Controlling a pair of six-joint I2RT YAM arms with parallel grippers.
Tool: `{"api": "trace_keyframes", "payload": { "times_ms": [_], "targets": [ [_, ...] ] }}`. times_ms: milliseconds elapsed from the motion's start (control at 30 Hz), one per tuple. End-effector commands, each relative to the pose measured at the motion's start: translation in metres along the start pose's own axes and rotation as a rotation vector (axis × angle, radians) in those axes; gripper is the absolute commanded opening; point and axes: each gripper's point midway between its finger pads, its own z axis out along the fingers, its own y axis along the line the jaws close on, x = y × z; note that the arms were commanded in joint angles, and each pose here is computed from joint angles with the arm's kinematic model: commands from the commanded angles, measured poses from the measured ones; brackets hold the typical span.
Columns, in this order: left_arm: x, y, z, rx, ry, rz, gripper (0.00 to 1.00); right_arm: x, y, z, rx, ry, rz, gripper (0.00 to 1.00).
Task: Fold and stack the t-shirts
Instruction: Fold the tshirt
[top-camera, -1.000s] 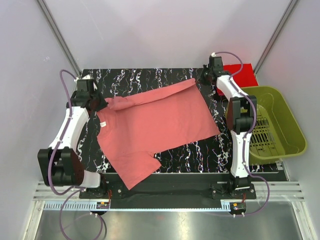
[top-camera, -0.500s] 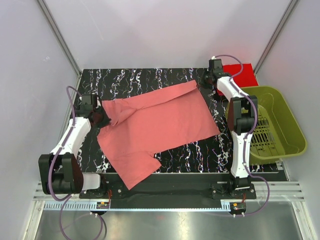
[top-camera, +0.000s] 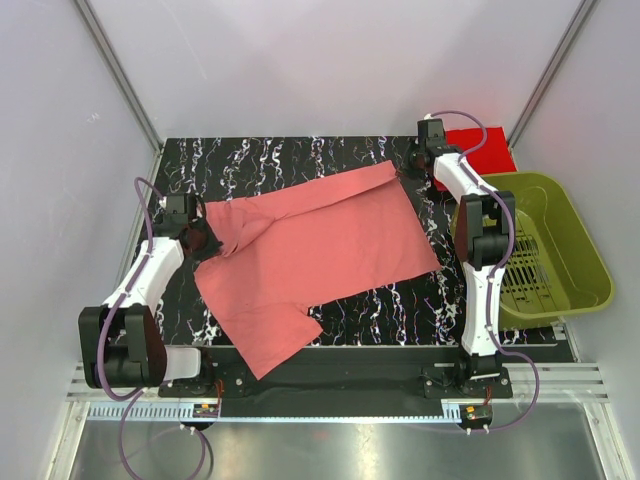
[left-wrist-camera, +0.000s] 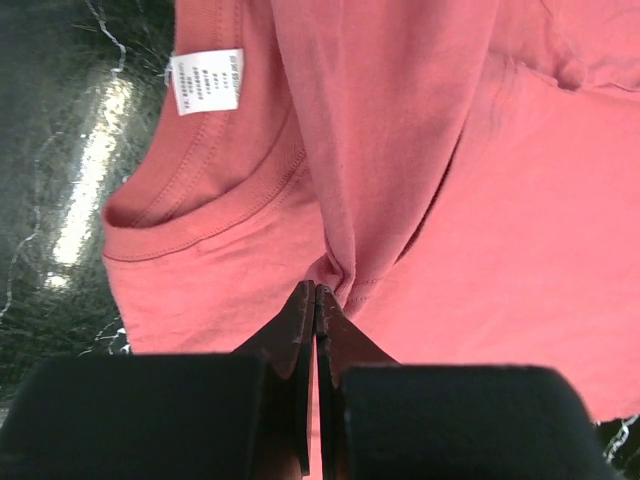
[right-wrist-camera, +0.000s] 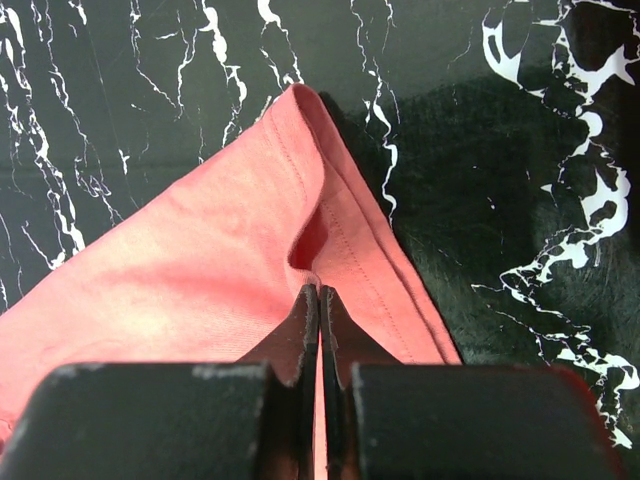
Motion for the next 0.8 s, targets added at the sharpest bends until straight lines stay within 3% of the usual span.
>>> {"api": "trace_keyframes", "payload": {
  "times_ms": [0, 267, 333, 367, 400, 433, 567, 700, 767],
  "targets": [
    [-0.015, 0.006, -0.008, -0.043, -0.081, 0.002, 0.0, -0.007, -0.006, -0.004, 0.028, -0.029, -0.004, 0.0],
    [-0.012, 0.006, -0.009, -0.034, -0.08, 0.005, 0.0, 0.002, -0.008, -0.008, 0.021, -0.025, 0.007, 0.01],
    [0.007, 0.001, 0.002, 0.015, -0.003, -0.008, 0.0, 0.005, -0.011, -0.006, 0.03, -0.018, 0.012, 0.11],
    [0.009, -0.002, 0.005, 0.029, 0.01, -0.008, 0.04, 0.005, -0.011, -0.007, 0.031, -0.017, 0.014, 0.15],
    [0.015, -0.002, 0.008, 0.034, 0.035, -0.014, 0.24, 0.006, -0.012, -0.007, 0.037, -0.015, 0.013, 0.21],
    [0.018, -0.001, 0.01, 0.031, 0.051, -0.023, 0.32, 0.003, -0.011, -0.009, 0.04, -0.016, 0.014, 0.24],
    [0.016, 0.003, 0.009, -0.003, 0.048, -0.038, 0.42, -0.009, -0.008, -0.025, 0.052, -0.041, 0.009, 0.35],
    [-0.016, 0.0, 0.003, -0.027, -0.059, -0.048, 0.49, -0.015, 0.001, -0.036, 0.052, -0.051, -0.002, 0.34],
    [-0.013, -0.01, 0.013, 0.016, -0.025, -0.05, 0.56, -0.012, 0.004, -0.036, 0.044, -0.037, -0.006, 0.34]
  ]
}}
